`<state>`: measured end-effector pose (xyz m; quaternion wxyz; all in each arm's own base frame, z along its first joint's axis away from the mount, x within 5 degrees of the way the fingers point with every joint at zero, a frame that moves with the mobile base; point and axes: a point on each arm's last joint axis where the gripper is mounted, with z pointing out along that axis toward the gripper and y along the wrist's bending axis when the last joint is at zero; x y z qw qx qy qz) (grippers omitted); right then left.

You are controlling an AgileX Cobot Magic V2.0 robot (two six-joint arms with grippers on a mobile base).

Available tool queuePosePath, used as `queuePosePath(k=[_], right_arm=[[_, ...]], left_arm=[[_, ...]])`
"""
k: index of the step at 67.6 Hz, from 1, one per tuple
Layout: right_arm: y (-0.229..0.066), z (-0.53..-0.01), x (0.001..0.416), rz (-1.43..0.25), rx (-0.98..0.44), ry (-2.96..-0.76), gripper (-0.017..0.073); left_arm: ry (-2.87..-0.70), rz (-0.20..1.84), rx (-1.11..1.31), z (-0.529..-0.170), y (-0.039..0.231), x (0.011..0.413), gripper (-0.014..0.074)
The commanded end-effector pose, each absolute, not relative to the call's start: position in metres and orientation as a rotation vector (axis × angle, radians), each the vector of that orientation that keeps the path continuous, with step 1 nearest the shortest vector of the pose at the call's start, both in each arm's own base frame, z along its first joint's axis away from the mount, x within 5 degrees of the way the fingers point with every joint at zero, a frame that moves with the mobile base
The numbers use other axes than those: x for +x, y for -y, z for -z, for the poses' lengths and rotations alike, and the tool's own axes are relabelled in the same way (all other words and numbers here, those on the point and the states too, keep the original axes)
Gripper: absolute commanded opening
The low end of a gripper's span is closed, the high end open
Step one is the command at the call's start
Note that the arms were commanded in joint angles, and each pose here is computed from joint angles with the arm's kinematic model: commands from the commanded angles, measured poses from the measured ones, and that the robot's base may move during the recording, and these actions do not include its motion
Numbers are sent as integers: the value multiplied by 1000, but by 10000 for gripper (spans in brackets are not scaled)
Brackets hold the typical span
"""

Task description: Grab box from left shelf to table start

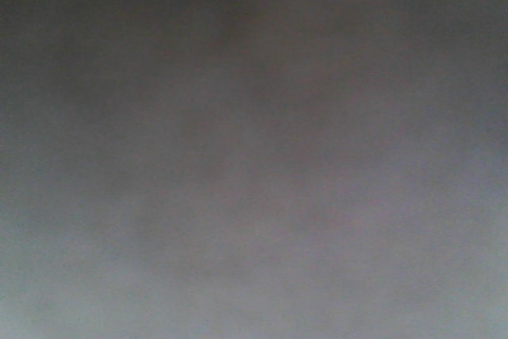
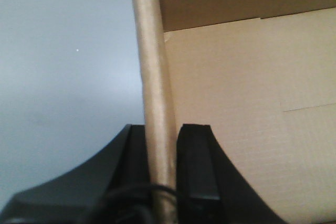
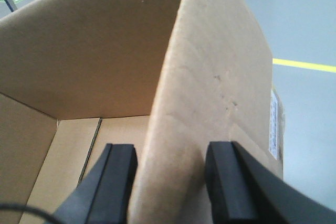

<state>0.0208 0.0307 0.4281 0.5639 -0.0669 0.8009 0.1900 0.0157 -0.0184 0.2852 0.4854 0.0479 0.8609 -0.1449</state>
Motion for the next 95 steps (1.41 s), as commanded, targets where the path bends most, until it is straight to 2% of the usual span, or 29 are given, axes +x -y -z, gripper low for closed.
queuePosePath(k=[1,95], right_arm=[[-35,-443,16,-541,-153,-1797,67],[-35,-443,16,-541,-153,-1797,67]], left_arm=[[-2106,355,171,-288,20,16,-100],[-2104,362,170,-289,20,16,-100]])
